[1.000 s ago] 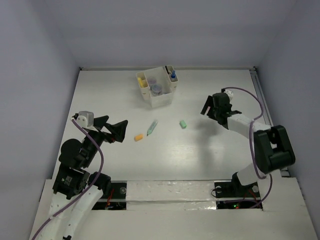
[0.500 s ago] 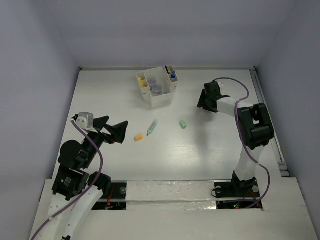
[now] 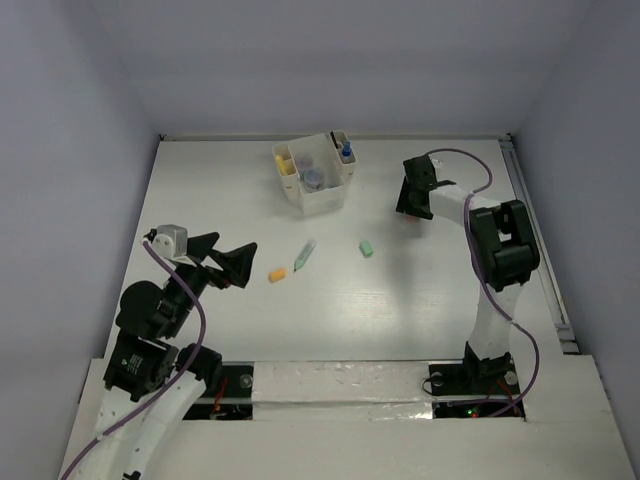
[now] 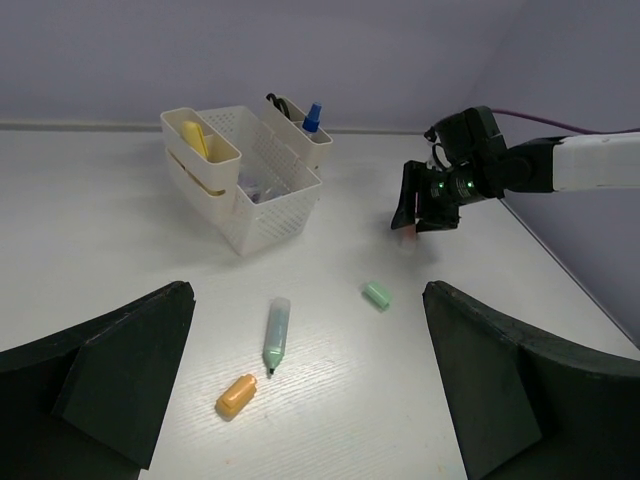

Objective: Sort the stationery into containers
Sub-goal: Pick up the pen from the center of the board.

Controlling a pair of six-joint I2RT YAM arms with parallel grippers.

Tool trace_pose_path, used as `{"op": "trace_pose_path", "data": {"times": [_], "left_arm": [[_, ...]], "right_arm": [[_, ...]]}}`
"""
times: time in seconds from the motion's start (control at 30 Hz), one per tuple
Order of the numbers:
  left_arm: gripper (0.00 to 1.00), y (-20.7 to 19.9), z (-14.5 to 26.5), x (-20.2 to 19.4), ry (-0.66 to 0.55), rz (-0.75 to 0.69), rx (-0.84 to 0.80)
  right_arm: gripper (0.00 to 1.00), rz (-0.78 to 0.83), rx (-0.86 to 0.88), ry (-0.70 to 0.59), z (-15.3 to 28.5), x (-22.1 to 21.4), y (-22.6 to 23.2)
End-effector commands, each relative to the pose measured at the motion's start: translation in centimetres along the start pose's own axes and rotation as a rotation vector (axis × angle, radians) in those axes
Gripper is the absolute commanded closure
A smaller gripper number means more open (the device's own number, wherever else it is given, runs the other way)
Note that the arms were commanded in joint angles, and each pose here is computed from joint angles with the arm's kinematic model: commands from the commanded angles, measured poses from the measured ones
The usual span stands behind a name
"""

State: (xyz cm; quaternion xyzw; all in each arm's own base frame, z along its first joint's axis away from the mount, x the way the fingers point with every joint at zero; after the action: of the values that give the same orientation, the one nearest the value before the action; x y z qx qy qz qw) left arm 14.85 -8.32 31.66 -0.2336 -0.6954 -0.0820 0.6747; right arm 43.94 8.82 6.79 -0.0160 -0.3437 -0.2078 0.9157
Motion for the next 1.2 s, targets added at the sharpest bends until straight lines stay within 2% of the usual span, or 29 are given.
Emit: {"op": "trace_pose_path", "data": {"times": [0.0, 0.1, 0.17, 0.2, 0.27, 0.4, 0.47, 0.5, 0.6, 0.67, 0.73, 0.83, 1.07, 1.17], "left_arm": [[0.01, -0.4, -0.7, 0.2, -0.012, 0.005, -0.031], [0.01, -0.5, -0.9, 0.0, 0.001, 0.004, -0.039], [0.01, -0.6, -1.0, -0.1, 0.004, 0.003, -0.051], [0.01, -0.7, -1.0, -0.1, 0.003, 0.001, -0.057], [0.01, -0.9, -1.1, -0.3, 0.013, 0.001, -0.080], [0.01, -1.5, -1.5, -0.8, 0.039, 0.005, -0.132], [0.01, -2.0, -1.8, -1.2, 0.062, 0.011, -0.170], [0.01, -2.1, -1.9, -1.3, 0.069, 0.012, -0.181], [0.01, -2.7, -2.3, -1.9, 0.101, 0.027, -0.237], [0.08, -2.9, -2.6, -2.3, 0.122, 0.035, -0.255], [0.17, -2.8, -3.2, -2.9, 0.153, 0.044, -0.260], [0.24, -3.0, -3.8, -3.8, 0.201, 0.059, -0.286], [0.23, -1.8, -5.0, -5.2, 0.275, 0.080, -0.223], [0.23, -1.4, -5.3, -5.4, 0.282, 0.082, -0.199]], "right_arm": [[0.42, 0.033, -0.055, 0.051, -0.9, -0.8, -0.8], [0.47, 0.036, -0.064, 0.059, -1.0, -0.9, -0.8], [0.61, 0.032, -0.067, 0.057, -1.0, -1.0, -0.9], [0.73, 0.029, -0.063, 0.051, -0.8, -0.8, -0.9], [0.90, 0.028, -0.055, 0.037, -0.7, -0.6, -0.9], [1.00, -0.002, 0.038, -0.036, 1.0, 0.5, -0.2], [1.00, -0.015, 0.132, -0.119, 3.4, 2.0, 1.5], [1.00, 0.004, 0.162, -0.125, 4.4, 1.1, 2.4], [1.00, 0.013, 0.292, -0.218, 8.7, 2.0, 5.4], [1.00, 0.046, 0.423, -0.262, 12.7, 1.1, 8.8], [1.00, 0.064, 0.540, -0.280, 16.0, -0.4, 11.9], [1.00, 0.040, 0.761, -0.282, 21.0, -1.9, 15.4], [1.00, 0.013, 1.111, -0.283, 29.8, -4.1, 20.8], [1.00, 0.015, 1.198, -0.268, 32.0, -5.0, 22.1]]}}
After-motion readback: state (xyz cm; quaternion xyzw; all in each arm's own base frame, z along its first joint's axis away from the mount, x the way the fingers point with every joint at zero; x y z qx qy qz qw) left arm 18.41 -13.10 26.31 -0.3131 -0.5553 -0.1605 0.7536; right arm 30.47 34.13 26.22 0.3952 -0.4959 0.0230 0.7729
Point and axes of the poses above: each gripper's point midway between its finger pads, its own z axis back along the fingers, its own y axis along the line the jaws close on, x = y × z, the point moved 5 cm from there along z, back along the fingers, and after that the axes turned 7 degrees about -z, right-handed, at the moved point
